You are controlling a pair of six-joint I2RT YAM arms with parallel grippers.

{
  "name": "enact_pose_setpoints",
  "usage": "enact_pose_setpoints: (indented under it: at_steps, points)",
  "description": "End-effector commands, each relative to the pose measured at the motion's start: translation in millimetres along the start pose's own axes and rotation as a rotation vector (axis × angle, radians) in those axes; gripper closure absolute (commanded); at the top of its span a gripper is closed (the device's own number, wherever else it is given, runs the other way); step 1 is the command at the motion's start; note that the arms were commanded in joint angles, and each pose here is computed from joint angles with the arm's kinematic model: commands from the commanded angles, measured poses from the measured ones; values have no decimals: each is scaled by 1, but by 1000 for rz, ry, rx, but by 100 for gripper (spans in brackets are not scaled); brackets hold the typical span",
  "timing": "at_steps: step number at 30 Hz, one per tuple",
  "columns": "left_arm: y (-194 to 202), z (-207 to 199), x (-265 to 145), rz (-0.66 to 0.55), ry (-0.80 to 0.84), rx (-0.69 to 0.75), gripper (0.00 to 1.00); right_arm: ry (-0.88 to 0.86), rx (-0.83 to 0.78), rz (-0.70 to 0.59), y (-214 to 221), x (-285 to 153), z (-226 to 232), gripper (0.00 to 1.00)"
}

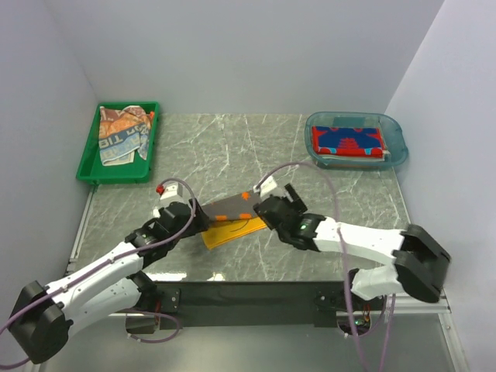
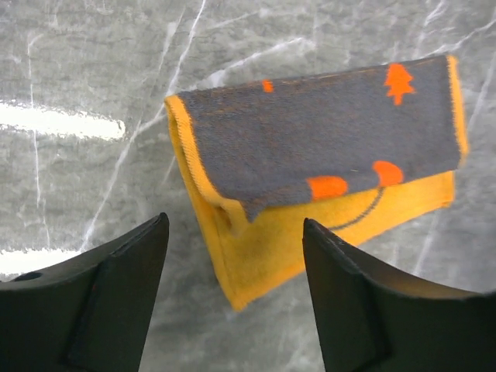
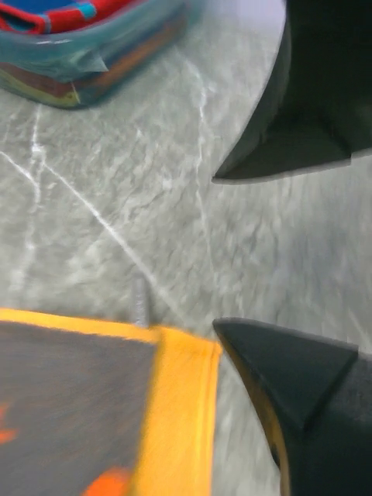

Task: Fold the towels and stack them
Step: Fold the towel

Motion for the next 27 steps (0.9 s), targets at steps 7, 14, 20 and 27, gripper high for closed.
enact_pose_setpoints:
  at_steps: [7,14,20,27]
  points:
    - [-13,-20,-23,153,-35,-329,12,-302,949,-29,-63,-14,-27,15]
    - [-17,-42,-11,173,31,-557,6,-474,1336,30,-61,6,-25,22]
    - [-30,-54,-2,154,29,-626,8,-462,1440,93,-51,24,-21,22]
    - [-25,-57,12,187,-16,-683,12,-460,1518,180,-39,44,-8,23]
Point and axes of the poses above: each gripper's point midway between its finger pads, its own x axis out along the fingers, its own z axis along the line the jaws close on, y = z × x, the point moved 7 cm from there along -x, back along the fingers, and after that the axes turned 13 degrees about x, right-handed, at the moved point
